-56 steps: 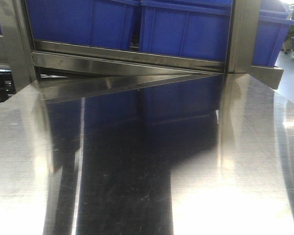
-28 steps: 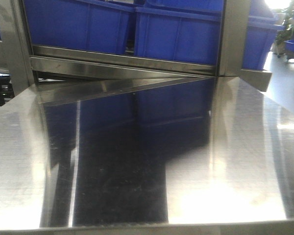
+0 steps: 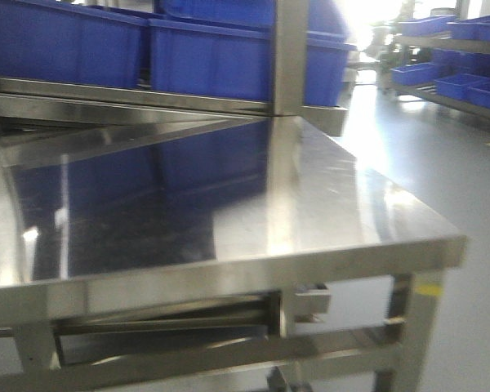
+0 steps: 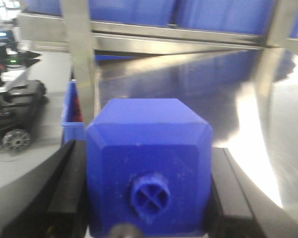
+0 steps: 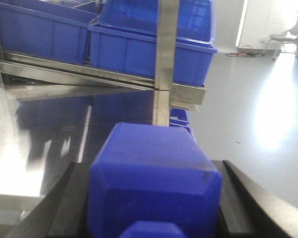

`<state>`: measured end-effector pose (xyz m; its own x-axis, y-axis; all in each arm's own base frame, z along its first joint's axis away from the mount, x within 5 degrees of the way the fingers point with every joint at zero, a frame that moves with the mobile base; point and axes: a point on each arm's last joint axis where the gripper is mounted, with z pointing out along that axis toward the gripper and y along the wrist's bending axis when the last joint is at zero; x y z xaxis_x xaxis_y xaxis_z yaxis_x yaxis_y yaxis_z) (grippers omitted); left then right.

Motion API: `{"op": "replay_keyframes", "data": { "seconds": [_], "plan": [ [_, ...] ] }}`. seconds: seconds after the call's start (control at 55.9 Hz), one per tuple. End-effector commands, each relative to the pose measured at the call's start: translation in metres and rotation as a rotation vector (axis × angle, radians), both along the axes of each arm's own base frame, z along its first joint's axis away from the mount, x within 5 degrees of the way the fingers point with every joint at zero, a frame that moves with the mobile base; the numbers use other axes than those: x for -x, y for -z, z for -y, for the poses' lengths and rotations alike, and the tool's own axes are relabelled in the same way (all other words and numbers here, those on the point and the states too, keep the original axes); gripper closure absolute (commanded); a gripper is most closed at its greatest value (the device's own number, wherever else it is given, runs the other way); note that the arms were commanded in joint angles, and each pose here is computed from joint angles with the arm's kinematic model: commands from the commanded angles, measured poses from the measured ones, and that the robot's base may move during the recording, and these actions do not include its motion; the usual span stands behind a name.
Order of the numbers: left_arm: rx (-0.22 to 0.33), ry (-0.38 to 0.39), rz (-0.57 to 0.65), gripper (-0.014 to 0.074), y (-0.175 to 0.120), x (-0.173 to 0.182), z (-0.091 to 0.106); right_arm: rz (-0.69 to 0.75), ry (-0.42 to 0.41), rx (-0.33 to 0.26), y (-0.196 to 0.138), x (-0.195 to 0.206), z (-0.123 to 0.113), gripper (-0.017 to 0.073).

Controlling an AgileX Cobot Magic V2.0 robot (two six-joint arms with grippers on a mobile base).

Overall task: Pick and sort blue part to right shelf
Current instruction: 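Drive the base across the floor past the bin racks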

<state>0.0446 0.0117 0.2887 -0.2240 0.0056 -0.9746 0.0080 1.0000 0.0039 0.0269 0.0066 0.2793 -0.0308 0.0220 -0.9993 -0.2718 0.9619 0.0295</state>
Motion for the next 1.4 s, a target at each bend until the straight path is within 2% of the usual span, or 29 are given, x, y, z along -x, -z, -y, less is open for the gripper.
{"op": "replay_keyframes", "data": {
  "seconds": [0.0, 1.378],
  "plan": [
    [0.005, 0.029, 0.093, 0.0262, -0.0156, -0.0002, 0.0020, 0.146, 0.003, -0.018, -0.0184, 0.0065, 0.0020, 0.0351],
    [0.005, 0.028, 0.092, 0.0262, -0.0155, -0.0002, 0.0020, 0.147, 0.003, -0.018, -0.0185, 0.0065, 0.0020, 0.0351]
  ]
}}
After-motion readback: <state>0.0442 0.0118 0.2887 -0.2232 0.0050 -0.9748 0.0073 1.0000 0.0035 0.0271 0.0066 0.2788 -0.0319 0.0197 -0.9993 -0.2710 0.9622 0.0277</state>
